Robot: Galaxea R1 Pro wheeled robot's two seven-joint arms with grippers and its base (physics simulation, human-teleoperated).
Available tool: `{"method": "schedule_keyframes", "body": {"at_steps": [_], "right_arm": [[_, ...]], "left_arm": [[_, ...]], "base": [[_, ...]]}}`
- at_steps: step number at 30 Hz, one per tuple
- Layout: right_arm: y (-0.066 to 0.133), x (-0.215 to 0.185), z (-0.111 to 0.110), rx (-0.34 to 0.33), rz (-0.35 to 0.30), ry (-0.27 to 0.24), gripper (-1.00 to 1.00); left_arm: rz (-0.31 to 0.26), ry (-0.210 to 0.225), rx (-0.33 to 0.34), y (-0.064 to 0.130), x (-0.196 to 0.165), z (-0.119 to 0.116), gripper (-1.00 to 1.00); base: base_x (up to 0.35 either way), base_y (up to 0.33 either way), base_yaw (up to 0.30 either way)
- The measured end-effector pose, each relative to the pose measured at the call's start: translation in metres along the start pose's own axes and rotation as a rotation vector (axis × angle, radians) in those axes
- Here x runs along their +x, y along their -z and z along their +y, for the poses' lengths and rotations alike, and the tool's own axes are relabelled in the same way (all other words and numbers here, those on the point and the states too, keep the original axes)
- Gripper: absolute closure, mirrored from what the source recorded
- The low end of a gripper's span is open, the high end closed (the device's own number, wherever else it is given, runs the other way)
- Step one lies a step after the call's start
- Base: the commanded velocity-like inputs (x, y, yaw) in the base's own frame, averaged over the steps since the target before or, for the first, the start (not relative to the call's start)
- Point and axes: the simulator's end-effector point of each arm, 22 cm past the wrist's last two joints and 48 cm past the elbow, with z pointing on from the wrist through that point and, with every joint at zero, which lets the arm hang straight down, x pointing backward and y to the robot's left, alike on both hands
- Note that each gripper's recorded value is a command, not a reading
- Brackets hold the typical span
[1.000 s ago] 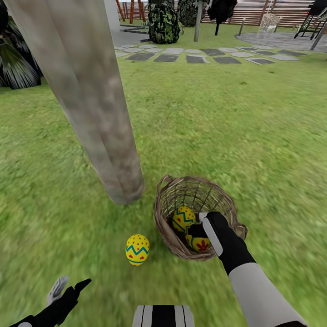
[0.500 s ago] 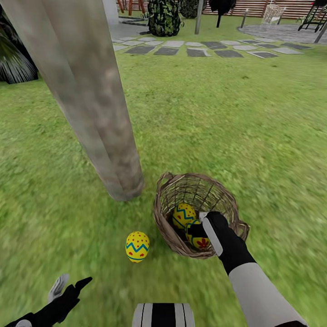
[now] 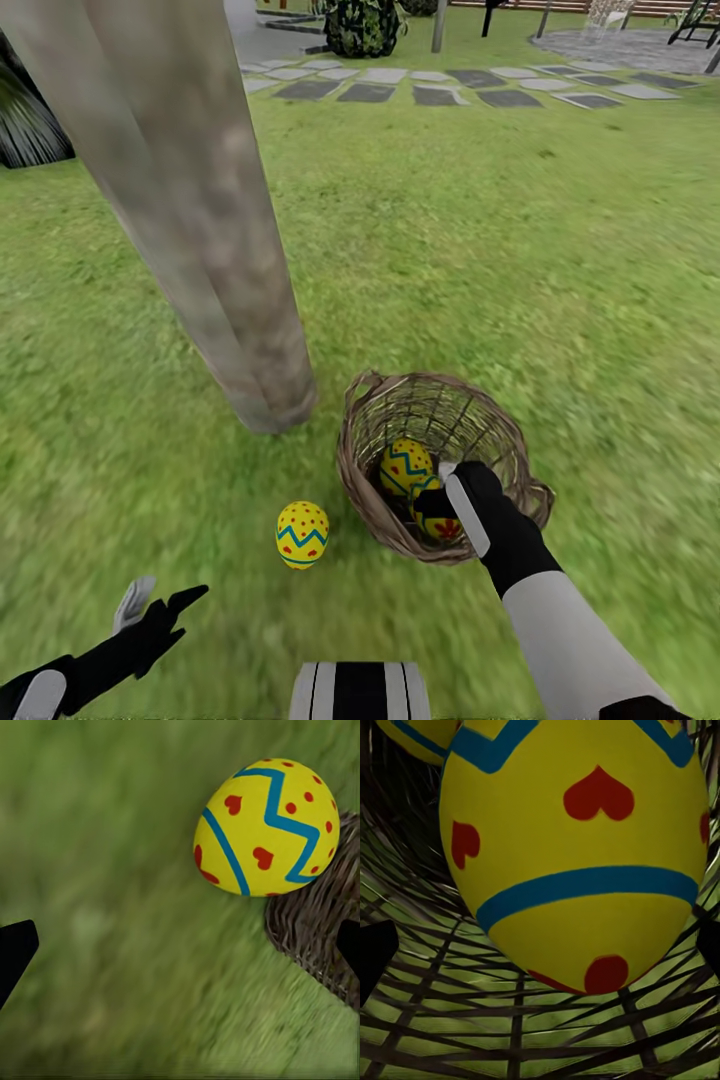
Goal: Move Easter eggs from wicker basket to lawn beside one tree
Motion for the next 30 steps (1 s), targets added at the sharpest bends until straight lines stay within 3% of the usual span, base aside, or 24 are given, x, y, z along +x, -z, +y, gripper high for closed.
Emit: {"method": "schedule_keyframes", "body": {"at_steps": [20, 30], "right_arm": [[-0.007, 0.004, -0.002, 0.008, 0.012, 0.003, -1.0], [-0.006, 0.0, -0.011, 0.056, -0.006, 0.03, -1.0]], "left_arm": [[0.017, 0.006, 0.0, -0.007, 0.006, -0.001, -1.0], [0.016, 0.006, -0.001, -0.007, 0.006, 0.0, -1.0]], "base": [[0.0, 0.0, 0.0], [0.0, 0.0, 0.0]]}}
